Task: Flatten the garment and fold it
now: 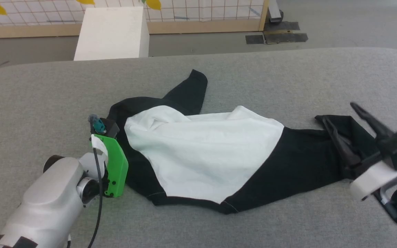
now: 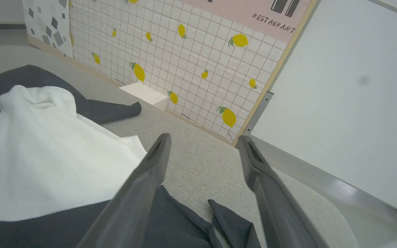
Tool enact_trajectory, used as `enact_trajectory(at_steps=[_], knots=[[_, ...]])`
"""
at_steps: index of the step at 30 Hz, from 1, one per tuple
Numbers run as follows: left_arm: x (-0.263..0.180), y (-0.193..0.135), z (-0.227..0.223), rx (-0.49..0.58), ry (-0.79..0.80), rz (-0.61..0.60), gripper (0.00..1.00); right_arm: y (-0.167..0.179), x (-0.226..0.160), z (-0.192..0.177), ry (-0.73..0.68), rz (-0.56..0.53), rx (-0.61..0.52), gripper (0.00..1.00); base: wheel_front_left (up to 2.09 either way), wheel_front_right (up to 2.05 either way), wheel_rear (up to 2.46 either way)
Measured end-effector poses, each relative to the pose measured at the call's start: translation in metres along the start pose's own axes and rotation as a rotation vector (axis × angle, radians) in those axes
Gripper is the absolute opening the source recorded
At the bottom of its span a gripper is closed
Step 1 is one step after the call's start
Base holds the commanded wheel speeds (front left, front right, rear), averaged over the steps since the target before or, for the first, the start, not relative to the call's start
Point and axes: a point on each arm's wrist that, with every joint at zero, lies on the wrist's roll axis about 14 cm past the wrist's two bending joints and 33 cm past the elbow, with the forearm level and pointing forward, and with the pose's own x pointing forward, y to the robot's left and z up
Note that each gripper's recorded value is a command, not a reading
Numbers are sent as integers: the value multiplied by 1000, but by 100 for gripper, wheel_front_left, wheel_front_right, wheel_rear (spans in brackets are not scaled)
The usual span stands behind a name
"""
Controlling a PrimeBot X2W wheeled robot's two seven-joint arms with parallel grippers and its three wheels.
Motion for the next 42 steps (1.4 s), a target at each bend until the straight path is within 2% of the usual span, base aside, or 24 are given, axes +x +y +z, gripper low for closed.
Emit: enact_trajectory(at_steps=[4, 7, 13, 21, 26, 33, 34, 35, 42], knots=[[-12, 4, 12, 0, -73, -2, 0, 4, 9, 6, 92, 112, -88, 100, 0, 0, 0], [-20, 0, 18, 20, -115, -15, 0, 19, 4, -12, 276, 221, -88, 100, 0, 0, 0], [-30, -2, 17, 49, -150, -26, 0, 45, -31, -57, 696, 416, -44, 100, 0, 0, 0], [-20, 3, 9, 28, -140, -32, 0, 77, -30, -95, 866, 516, 34, 100, 0, 0, 0], [-12, 8, 14, 25, -146, -29, 0, 101, -37, -134, 978, 571, 58, 100, 0, 0, 0], [-3, 12, 5, -8, -136, -30, 0, 115, -28, -148, 967, 615, 70, 100, 0, 0, 0], [-2, 11, 5, -9, -137, -31, 0, 116, -27, -148, 952, 617, 71, 25, 0, 0, 0], [-2, 11, 5, -8, -142, -31, 0, 116, -25, -146, 926, 614, 74, 0, 0, 0, 0], [-19, 14, 31, 10, -318, -18, 0, 110, -15, -123, 712, 584, 53, 0, 0, 0, 0]])
